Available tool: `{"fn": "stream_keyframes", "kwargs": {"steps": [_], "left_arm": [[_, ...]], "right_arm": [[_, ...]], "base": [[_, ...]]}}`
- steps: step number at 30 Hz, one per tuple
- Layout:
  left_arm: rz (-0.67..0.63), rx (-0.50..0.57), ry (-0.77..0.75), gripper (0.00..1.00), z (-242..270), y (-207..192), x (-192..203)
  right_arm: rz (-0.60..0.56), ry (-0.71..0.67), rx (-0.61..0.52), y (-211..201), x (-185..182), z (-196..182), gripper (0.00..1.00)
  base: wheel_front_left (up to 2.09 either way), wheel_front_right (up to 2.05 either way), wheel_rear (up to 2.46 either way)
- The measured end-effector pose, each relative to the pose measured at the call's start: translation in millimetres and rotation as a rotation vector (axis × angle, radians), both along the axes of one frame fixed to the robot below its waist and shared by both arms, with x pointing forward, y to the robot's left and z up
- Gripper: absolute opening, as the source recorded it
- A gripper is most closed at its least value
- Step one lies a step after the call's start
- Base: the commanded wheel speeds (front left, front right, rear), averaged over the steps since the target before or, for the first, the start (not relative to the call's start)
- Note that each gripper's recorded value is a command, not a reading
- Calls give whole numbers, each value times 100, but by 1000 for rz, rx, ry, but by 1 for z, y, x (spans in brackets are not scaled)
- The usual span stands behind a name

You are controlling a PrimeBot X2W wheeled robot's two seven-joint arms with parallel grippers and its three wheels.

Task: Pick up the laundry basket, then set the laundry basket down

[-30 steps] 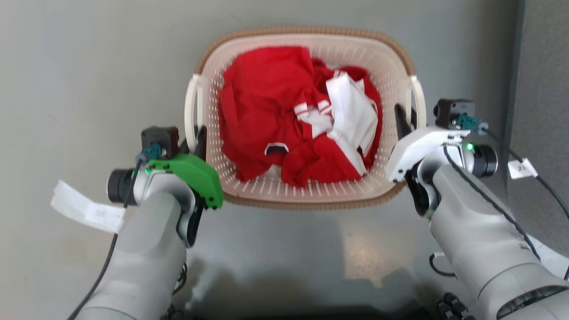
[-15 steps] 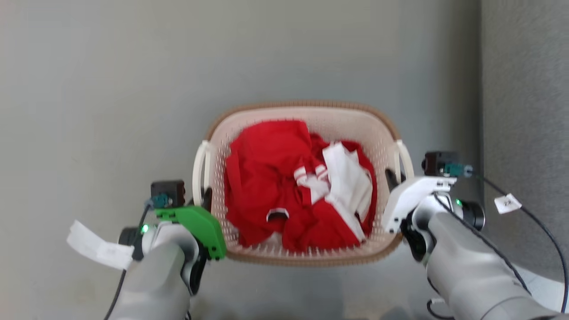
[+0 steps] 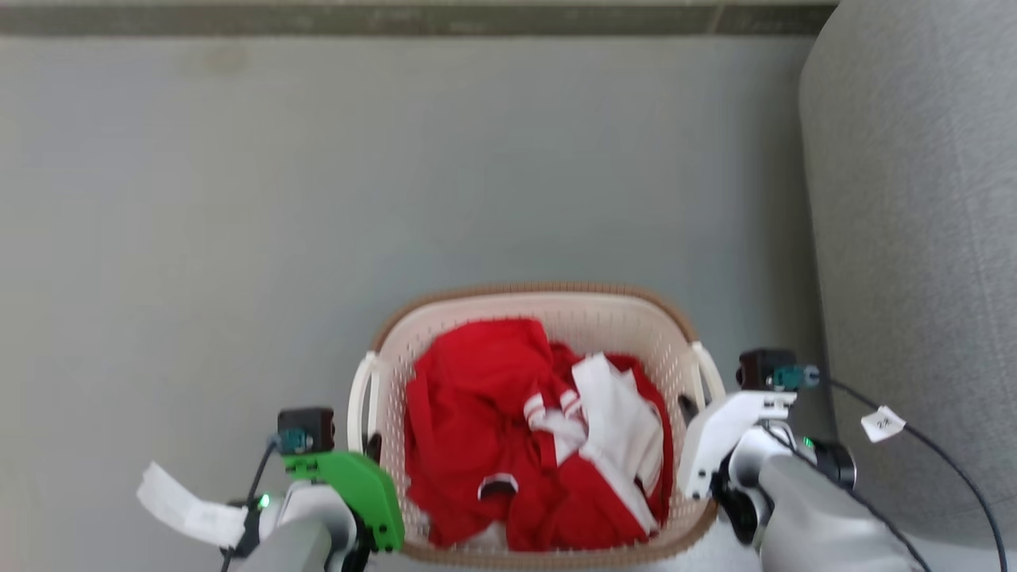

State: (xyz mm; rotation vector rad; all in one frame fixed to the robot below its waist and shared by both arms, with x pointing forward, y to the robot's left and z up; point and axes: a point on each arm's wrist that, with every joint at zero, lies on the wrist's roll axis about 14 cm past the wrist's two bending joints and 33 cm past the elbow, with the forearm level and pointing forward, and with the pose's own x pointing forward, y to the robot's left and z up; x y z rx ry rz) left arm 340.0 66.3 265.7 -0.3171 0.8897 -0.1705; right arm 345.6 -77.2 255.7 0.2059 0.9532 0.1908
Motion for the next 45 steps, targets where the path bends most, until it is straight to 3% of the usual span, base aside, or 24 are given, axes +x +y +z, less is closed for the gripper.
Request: {"fn": "stream_keyframes", "kwargs": {"steps": [19,45], "left_arm": [[-12,0,-23,0,26,-1,-63],[-34,7,-95,0,42,-3,-58]], "right_arm": [[12,13,5,5,-73,28,0],[0,-42,0,9,-75,44,0]], "base": [[0,0,0],[0,0,0]]}}
